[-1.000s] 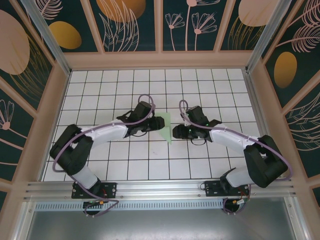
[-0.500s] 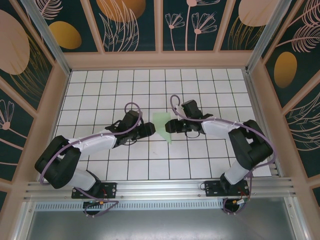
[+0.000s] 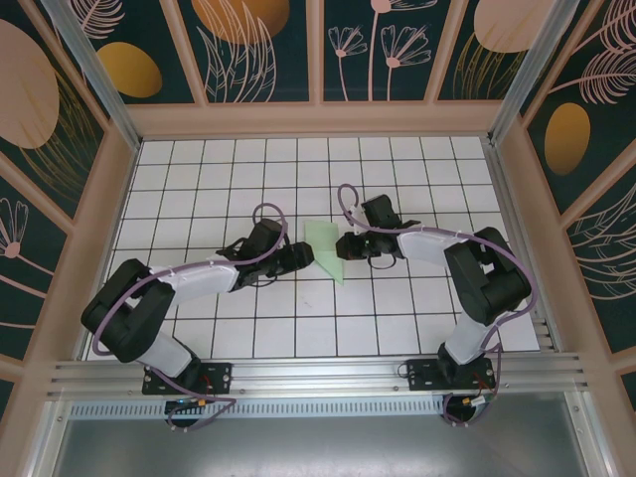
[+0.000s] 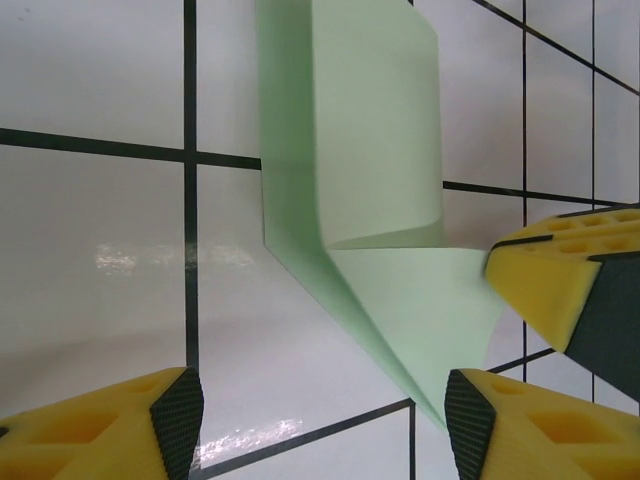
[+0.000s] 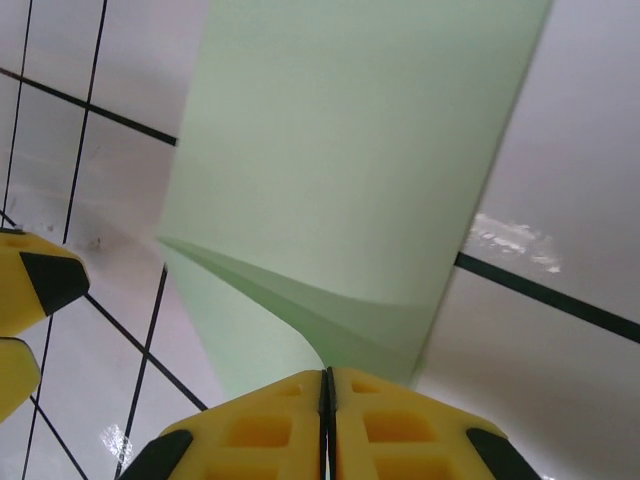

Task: Fold a paper plane with a square sheet of paper (fold left side to right side)
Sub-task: Fourth fold the wing at the center of the table.

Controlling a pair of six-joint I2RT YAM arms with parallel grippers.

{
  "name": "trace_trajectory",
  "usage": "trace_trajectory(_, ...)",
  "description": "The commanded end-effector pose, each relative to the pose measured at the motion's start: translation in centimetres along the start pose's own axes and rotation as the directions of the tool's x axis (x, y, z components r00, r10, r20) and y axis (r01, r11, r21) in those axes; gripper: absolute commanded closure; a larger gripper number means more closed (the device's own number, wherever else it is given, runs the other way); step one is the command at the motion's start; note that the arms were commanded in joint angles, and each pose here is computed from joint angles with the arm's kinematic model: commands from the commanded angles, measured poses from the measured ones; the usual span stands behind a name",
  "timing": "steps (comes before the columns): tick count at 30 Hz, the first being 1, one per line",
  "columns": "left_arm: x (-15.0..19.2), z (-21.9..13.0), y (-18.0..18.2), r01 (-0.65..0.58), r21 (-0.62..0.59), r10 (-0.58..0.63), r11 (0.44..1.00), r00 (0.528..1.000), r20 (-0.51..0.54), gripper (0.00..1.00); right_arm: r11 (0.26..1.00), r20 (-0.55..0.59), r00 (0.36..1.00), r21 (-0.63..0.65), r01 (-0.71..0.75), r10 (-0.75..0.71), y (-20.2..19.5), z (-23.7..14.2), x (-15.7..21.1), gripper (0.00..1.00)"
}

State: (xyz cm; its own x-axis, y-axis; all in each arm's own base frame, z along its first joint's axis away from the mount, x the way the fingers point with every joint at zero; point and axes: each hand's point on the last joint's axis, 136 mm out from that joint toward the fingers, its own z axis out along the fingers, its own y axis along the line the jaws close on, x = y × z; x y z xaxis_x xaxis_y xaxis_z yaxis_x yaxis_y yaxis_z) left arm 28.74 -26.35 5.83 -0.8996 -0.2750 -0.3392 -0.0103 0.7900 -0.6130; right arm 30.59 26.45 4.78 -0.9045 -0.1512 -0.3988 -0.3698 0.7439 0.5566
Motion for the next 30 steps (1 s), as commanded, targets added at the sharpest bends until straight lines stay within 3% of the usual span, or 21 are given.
trace_trajectory(1,-1.2,0.4,-1.7,0.013,0.050,-0.014,0.999,1.000,0.016,0.32,1.000,0.008,1.000,0.005,0.004,-0.004,-0.2,-0.2,-0.5,0.88)
trace_trajectory(17,-2.0,3.2,-2.9,0.023,0.071,-0.022,0.997,1.000,-0.010,0.44,1.000,-0.010,1.000,-0.024,-0.007,0.006,-0.1,0.1,0.0,0.87)
trace_trajectory(24,-1.9,4.7,-2.8,0.038,0.070,-0.036,0.997,0.999,-0.029,0.54,1.000,-0.013,1.000,-0.025,-0.011,0.011,-0.2,0.2,0.3,0.87)
trace_trajectory(30,-2.1,4.9,-2.9,0.042,0.073,-0.041,0.996,0.999,-0.026,0.71,1.000,-0.007,1.000,-0.023,-0.009,0.009,-0.2,0.0,0.1,0.84)
